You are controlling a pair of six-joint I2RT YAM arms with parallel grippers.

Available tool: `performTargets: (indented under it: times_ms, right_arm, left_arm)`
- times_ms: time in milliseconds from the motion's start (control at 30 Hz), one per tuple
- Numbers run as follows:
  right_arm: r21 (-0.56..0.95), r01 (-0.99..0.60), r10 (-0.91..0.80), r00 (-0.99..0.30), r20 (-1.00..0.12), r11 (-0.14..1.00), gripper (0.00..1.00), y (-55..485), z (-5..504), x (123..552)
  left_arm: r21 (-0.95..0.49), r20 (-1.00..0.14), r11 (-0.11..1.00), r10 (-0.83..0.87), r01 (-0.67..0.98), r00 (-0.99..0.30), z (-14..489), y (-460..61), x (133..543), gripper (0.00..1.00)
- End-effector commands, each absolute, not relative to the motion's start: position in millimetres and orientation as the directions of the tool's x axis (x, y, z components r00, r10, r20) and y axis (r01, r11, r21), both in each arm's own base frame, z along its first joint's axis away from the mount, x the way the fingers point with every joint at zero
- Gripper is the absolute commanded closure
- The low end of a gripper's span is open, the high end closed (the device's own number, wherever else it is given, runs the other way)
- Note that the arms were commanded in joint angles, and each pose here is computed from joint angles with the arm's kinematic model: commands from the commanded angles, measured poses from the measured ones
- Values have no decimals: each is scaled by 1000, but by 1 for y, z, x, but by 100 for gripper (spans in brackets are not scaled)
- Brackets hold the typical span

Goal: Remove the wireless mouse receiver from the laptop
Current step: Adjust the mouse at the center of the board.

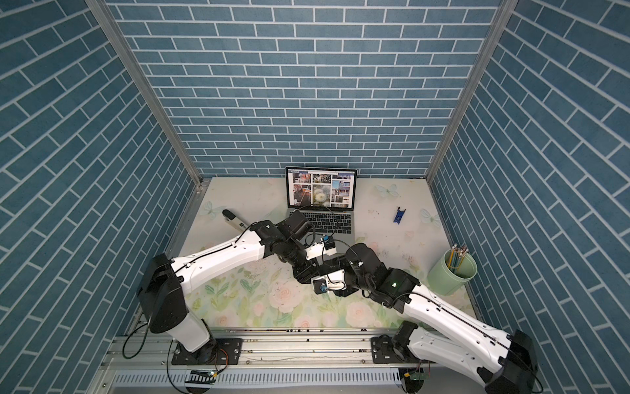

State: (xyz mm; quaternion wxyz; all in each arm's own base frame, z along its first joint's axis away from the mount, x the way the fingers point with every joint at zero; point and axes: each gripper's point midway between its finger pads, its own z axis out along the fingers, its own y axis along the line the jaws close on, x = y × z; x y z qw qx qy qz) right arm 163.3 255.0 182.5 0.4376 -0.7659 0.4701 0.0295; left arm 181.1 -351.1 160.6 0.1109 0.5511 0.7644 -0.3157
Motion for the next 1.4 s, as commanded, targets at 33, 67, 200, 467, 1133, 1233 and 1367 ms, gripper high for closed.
performTargets:
  times_ms: [33,67,200,467,1133,1233,1367]
  right_arm:
    - [-673,-727,-739,528,-419,-138,39,254,176,174]
    - [-676,-724,-746,524,-411,-136,40,254,174,175]
    - [-690,-713,-755,518,-402,-122,45,255,173,178]
    - [-702,-705,-757,513,-404,-104,72,255,176,179]
    - [-590,-801,-796,420,-436,-100,100,254,146,171]
    - [-520,-850,-826,349,-443,-81,100,247,125,166]
    - [-471,-882,-860,254,-443,-18,100,237,105,165]
  left_arm:
    - [-375,-537,173,761,911,-365,176,-351,177,46]
    - [-375,-542,168,758,911,-363,179,-352,177,46]
    - [-381,-546,162,755,910,-363,183,-353,176,46]
    - [-393,-547,157,752,906,-368,185,-355,175,46]
    - [-308,-618,179,709,934,-339,201,-353,193,0]
    - [-259,-662,207,673,943,-330,209,-345,207,0]
    - [-197,-692,243,651,950,-310,216,-332,220,0]
